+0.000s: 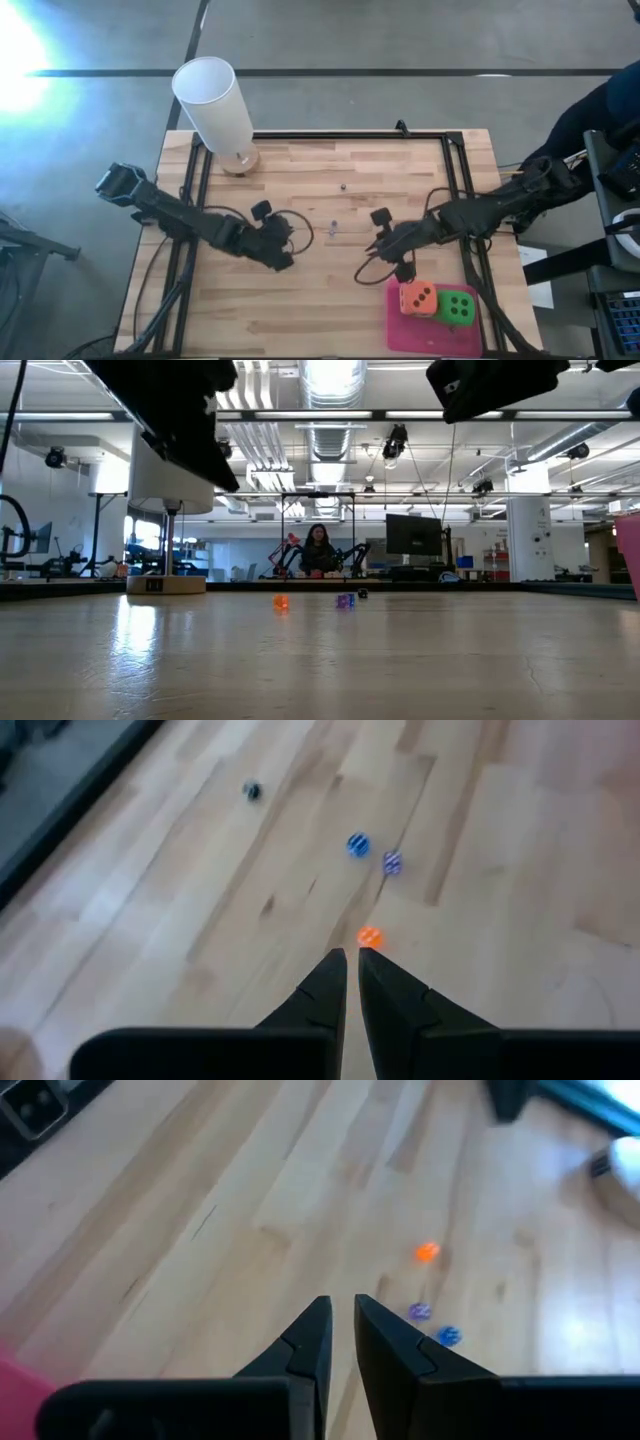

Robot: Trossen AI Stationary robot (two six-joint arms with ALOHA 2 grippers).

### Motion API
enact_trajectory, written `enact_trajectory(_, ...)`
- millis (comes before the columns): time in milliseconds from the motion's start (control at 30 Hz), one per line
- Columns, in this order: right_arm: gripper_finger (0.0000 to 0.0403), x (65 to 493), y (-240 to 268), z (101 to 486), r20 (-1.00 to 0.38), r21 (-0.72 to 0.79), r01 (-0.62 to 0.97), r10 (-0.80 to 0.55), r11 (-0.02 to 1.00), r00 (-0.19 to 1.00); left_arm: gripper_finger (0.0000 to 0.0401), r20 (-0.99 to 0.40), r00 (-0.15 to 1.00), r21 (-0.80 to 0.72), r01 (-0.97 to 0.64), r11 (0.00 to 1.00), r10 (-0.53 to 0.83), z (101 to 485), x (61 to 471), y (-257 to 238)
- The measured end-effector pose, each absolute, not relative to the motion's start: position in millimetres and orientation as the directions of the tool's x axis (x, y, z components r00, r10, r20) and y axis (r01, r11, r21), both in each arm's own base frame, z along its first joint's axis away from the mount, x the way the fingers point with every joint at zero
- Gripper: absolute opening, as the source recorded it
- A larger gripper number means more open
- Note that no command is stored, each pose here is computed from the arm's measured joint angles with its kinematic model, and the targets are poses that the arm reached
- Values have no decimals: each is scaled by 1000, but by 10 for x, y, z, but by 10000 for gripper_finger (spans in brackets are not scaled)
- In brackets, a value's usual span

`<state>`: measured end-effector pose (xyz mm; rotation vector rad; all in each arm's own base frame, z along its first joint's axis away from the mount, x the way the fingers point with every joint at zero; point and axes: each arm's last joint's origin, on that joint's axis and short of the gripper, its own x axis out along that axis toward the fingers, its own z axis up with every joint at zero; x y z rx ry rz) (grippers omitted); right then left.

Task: Pick & Place Dice
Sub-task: Move the small orange die slightly right on the table

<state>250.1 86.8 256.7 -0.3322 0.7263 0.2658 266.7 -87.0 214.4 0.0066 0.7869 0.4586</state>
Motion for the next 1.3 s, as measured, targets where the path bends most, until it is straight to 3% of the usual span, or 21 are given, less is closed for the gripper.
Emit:
enact_trajectory(300, 44, 2234, 551, 2643, -550, -206, -230, 82, 951, 831, 36, -712, 588, 114, -441, 890, 383, 1927, 2680, -608)
enact_trajectory(700, 45, 2015, 422, 2685, -349, -180, -146, 75, 973, 934, 35, -674, 663, 10, -431, 902, 324, 1678, 2711, -520)
enact_trajectory(1033, 44, 2017, 423, 2656, -349, -163, -138, 73, 977, 934, 35, -736, 590, 45, -447, 894, 332, 1320, 2895, -419)
enact_trajectory(1300, 45, 2017, 423, 2663, -342, -163, -136, 74, 977, 937, 35, -744, 568, 47, -480, 876, 351, 1271, 2903, -320)
